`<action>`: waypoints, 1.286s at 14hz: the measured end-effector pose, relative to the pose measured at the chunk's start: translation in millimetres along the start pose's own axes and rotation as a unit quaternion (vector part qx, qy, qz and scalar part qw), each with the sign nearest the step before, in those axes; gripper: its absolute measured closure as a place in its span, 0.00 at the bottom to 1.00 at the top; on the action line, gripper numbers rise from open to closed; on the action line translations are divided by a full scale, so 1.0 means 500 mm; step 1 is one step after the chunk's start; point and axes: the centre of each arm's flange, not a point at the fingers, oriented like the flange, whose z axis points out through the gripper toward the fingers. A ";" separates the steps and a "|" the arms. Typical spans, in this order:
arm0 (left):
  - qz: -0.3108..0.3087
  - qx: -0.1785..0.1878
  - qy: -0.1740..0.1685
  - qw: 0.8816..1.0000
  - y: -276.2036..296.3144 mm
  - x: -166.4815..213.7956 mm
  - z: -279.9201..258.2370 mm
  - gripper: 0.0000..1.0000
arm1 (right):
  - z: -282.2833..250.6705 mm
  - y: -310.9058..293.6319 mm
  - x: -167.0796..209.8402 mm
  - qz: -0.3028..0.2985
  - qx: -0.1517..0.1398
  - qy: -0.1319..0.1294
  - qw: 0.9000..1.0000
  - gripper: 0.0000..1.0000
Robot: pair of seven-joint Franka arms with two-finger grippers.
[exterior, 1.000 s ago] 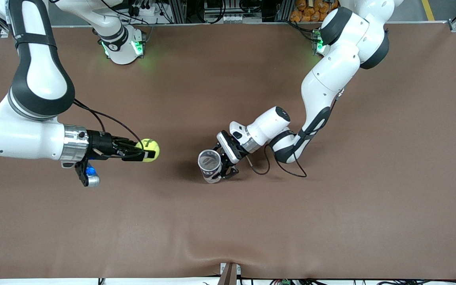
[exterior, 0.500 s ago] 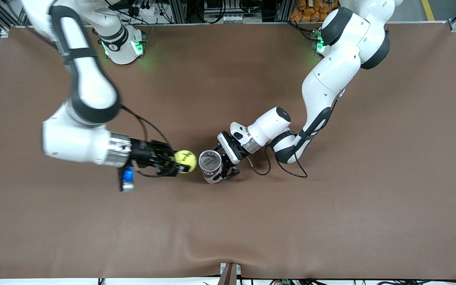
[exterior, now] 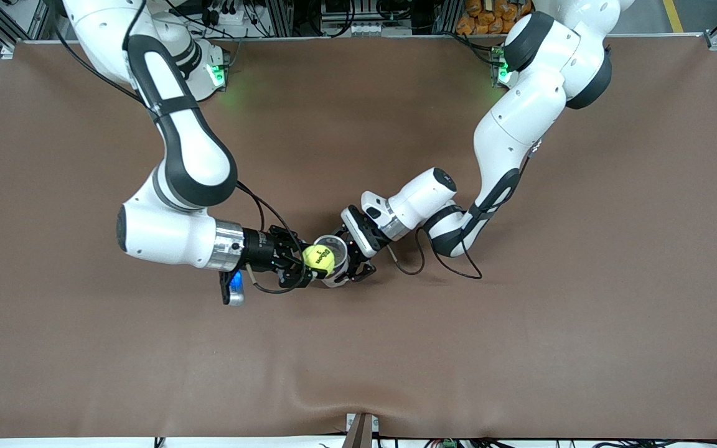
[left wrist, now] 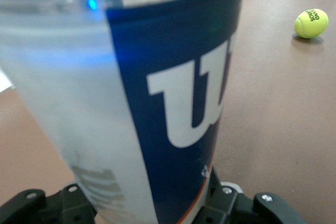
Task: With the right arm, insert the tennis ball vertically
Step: 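Move the ball over the tube opening with the right gripper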
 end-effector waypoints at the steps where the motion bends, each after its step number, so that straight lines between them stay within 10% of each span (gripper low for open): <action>1: 0.000 -0.001 -0.001 1.000 0.002 0.000 0.001 0.26 | 0.009 0.003 -0.001 0.003 -0.005 -0.003 1.000 0.33; 11: -0.002 -0.003 -0.004 1.000 0.007 -0.010 0.005 0.13 | 0.055 0.036 -0.015 0.020 -0.068 -0.015 0.997 0.33; 15: -0.001 -0.005 -0.005 1.000 0.014 -0.011 0.008 0.19 | 0.058 0.041 -0.007 0.005 -0.086 0.009 0.996 0.00; 18: -0.001 -0.005 -0.004 1.000 0.014 -0.010 0.008 0.20 | 0.037 0.033 -0.011 -0.018 -0.097 0.034 0.995 0.00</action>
